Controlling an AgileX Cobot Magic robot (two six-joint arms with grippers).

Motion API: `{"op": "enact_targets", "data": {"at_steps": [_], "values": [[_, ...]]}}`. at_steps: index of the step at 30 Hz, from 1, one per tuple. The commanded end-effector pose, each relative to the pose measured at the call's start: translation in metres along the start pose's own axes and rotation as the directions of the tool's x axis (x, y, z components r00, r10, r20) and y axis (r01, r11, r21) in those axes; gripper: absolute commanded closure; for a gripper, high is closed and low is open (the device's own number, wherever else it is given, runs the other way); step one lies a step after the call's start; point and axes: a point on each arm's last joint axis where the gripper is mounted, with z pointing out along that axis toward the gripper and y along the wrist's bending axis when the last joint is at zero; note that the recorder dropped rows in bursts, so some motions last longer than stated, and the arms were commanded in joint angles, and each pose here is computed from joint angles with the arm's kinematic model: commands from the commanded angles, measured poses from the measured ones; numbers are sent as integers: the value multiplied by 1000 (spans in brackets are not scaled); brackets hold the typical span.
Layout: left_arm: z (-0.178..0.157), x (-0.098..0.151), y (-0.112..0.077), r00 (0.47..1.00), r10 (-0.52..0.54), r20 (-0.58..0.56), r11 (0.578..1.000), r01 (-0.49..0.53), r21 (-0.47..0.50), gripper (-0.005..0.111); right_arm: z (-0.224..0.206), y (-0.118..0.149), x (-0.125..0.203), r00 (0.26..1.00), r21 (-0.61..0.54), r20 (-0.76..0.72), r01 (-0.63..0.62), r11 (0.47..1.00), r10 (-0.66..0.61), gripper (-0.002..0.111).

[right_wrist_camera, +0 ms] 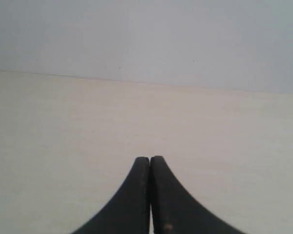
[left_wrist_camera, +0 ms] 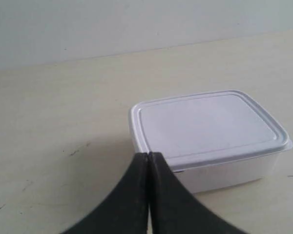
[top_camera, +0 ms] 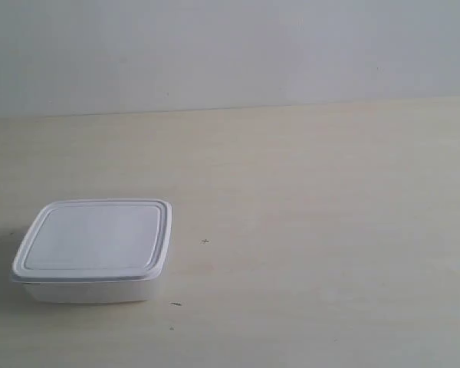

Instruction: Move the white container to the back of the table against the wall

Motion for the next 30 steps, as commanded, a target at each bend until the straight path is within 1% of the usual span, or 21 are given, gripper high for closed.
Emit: {"op": "enact_targets", "data": {"at_steps": [1,5,6,8,10,12,14,15,16,17,18,20,21,22,24,25,26,27,28,29,30], "values": [[0,0,0,1000,-6,7,1000,6,-2,107,0,0,0,1000,5,8,-3,1000,2,108],[0,-1,0,1000,-9,11,1000,9,-2,107,0,0,0,1000,5,8,-3,1000,2,108],[0,-1,0,999,-27,17,1000,27,2,107,0,0,0,1000,6,10,-3,1000,2,108],[0,-5,-2,989,-141,54,990,140,31,107,0,-1,-2,999,12,34,-10,1000,10,108],[-1,-12,-4,945,-308,113,951,301,75,107,-1,-2,-10,987,15,120,-106,994,104,108],[-2,-18,-1,893,-410,183,912,400,90,107,-2,-5,-18,950,8,223,-225,974,218,108],[-4,-24,3,812,-529,247,848,518,113,107,-6,-10,-29,898,13,348,-291,957,268,108],[-5,-27,7,746,-601,287,795,592,128,107,-9,-15,-36,848,17,440,-336,942,295,108],[-5,-28,7,725,-624,293,777,615,135,107,-11,-16,-38,828,18,472,-353,935,303,108],[-5,-28,7,736,-608,297,789,601,128,107,-13,-19,-42,789,15,517,-395,919,331,108],[-5,-28,7,750,-590,299,803,584,122,107,-14,-20,-42,781,16,529,-400,916,332,108],[-6,-30,7,749,-590,303,803,582,124,107,-13,-19,-41,789,13,515,-399,917,336,108],[-6,-29,7,744,-601,293,796,591,131,107,-12,-19,-40,794,8,501,-403,915,345,108],[-5,-29,6,726,-628,280,775,615,144,107,-12,-18,-40,762,-31,496,-462,886,415,108],[-6,-31,5,711,-652,265,756,634,161,107,-11,-17,-38,731,-77,462,-532,843,503,108],[-7,-37,3,722,-645,251,764,624,167,107,-10,-14,-38,746,-92,403,-544,834,531,108],[-8,-50,0,760,-610,223,792,586,170,107,-11,-10,-50,782,-103,327,-528,843,530,108],[-9,-64,-1,784,-583,215,813,557,170,107,-11,-9,-58,816,-95,283,-499,861,504,108],[-9,-74,-1,796,-572,199,820,546,171,107,-10,-8,-67,835,-91,252,-483,871,489,108],[-5,-94,-3,815,-560,150,826,536,176,107,-6,-8,-86,847,-91,201,-484,870,492,108],[-1,-105,-5,832,-545,106,833,523,180,107,-2,-8,-98,854,-90,168,-484,870,492,108]]}}
